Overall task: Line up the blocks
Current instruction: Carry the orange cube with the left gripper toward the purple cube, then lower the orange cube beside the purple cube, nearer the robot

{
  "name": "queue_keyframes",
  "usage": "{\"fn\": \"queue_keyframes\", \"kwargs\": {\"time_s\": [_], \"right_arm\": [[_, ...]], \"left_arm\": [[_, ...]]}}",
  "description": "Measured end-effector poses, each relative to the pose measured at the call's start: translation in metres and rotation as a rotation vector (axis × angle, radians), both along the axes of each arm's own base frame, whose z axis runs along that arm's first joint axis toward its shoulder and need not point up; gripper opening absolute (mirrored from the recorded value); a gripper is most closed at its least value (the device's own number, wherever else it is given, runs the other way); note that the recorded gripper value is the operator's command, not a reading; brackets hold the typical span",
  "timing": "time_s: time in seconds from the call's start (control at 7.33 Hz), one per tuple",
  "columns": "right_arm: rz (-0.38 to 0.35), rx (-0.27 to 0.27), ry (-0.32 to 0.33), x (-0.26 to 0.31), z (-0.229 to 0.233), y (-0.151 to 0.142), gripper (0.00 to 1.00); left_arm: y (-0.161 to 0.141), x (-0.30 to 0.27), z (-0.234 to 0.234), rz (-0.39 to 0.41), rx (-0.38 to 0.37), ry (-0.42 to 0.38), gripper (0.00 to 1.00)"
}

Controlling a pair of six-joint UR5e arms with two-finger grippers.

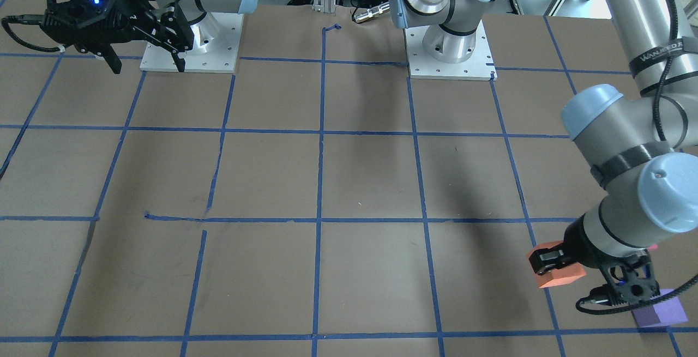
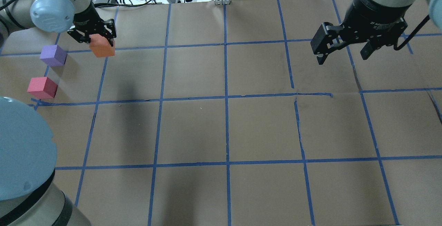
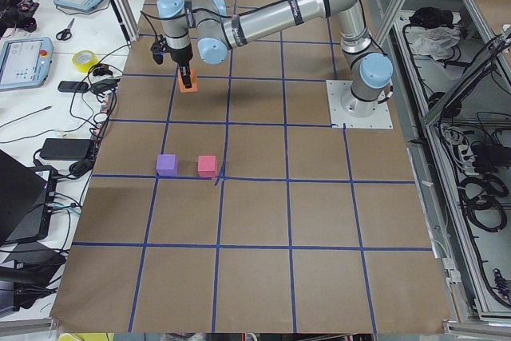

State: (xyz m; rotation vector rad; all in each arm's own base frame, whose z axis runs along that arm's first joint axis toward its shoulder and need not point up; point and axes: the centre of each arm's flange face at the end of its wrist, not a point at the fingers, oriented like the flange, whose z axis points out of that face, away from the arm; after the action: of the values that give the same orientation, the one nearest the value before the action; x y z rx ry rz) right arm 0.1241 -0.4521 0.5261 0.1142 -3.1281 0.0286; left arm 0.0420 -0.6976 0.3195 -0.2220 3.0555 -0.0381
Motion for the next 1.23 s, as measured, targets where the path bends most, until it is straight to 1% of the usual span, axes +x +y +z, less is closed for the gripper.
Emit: {"fn": "queue_keyframes", "kwargs": {"time_s": [0.14, 0.27, 0.41, 0.68, 0.95, 1.23], "right_arm": [[0.000, 0.000, 0.000, 0.000, 0.000, 0.000, 1.00], [0.000, 0.000, 0.000, 0.000, 0.000, 0.000, 1.00], [-0.001, 0.000, 0.000, 0.000, 0.000, 0.000, 1.00], [-0.002, 0.001, -0.003, 0.000, -0.001, -0.001, 1.00], [-0.003, 0.001, -0.002, -0.002, -0.001, -0.001, 1.00], [-0.003, 0.001, -0.004, -0.002, -0.001, -0.001, 1.00]], "left_arm": [[-0.003, 0.032, 0.001, -0.067, -0.001, -0.005, 0.00], [-0.004, 0.066, 0.000, -0.098, 0.000, -0.011, 0.00], [-0.004, 0.096, -0.004, -0.093, -0.001, -0.017, 0.00], [-0.005, 0.157, -0.021, -0.054, -0.003, -0.016, 0.00], [-0.013, 0.212, -0.034, -0.097, -0.005, -0.022, 0.00], [-0.018, 0.239, -0.058, -0.104, 0.006, 0.002, 0.00]]}}
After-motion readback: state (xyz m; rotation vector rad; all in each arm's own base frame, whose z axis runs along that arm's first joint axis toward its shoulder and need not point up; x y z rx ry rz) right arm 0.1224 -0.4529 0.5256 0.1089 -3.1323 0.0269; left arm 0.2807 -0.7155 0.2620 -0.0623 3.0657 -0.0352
